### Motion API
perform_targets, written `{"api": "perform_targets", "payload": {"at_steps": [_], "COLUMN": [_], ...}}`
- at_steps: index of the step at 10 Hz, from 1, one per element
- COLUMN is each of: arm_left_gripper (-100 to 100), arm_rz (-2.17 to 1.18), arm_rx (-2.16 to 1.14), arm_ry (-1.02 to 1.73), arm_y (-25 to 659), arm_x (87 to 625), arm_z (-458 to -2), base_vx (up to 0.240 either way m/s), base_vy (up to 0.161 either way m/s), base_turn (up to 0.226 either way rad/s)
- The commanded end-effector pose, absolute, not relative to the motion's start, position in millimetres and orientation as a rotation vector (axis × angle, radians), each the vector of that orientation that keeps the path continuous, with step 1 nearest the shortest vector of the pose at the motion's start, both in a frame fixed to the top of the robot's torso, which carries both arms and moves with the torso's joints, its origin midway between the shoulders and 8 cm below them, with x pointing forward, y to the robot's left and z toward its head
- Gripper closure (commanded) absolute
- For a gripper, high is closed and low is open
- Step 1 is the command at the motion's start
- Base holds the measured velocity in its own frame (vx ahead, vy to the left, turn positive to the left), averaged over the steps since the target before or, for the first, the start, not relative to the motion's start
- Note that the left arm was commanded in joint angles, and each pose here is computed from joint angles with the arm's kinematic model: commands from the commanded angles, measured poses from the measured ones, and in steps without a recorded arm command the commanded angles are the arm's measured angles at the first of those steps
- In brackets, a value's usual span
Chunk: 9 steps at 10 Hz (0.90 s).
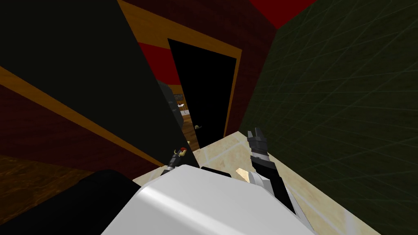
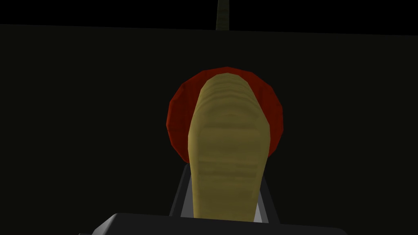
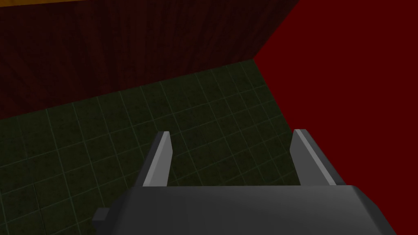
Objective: Pull the door open
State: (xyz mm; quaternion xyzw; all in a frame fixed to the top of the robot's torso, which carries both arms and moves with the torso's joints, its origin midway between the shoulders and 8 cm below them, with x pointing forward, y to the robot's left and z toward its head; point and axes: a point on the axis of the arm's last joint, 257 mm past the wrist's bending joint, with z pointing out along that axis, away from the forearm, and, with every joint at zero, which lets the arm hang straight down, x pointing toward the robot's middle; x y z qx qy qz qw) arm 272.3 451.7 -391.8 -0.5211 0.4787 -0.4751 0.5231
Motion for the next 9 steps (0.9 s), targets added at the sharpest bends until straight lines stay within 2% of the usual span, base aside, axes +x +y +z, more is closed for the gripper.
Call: {"api": "perform_targets", "payload": {"at_steps": [1,6,8,9], "arm_left_gripper": [100,100,100,100], "arm_rz": [-1.153,-1.188,-1.178,-1.178], "arm_rx": [-1.243,-1.223,-1.231,-1.231], "arm_ry": [1.159,1.188,1.184,1.183], "arm_y": [448,446,444,443], "arm_x": [264,247,260,265], "arm_z": [-393,-391,-395,-396], "base_vx": [-0.220,-0.204,-0.126,-0.257], "base_vy": [0.040,0.040,0.015,0.032], "base_turn": [-0.153,-0.128,-0.064,-0.141]}}
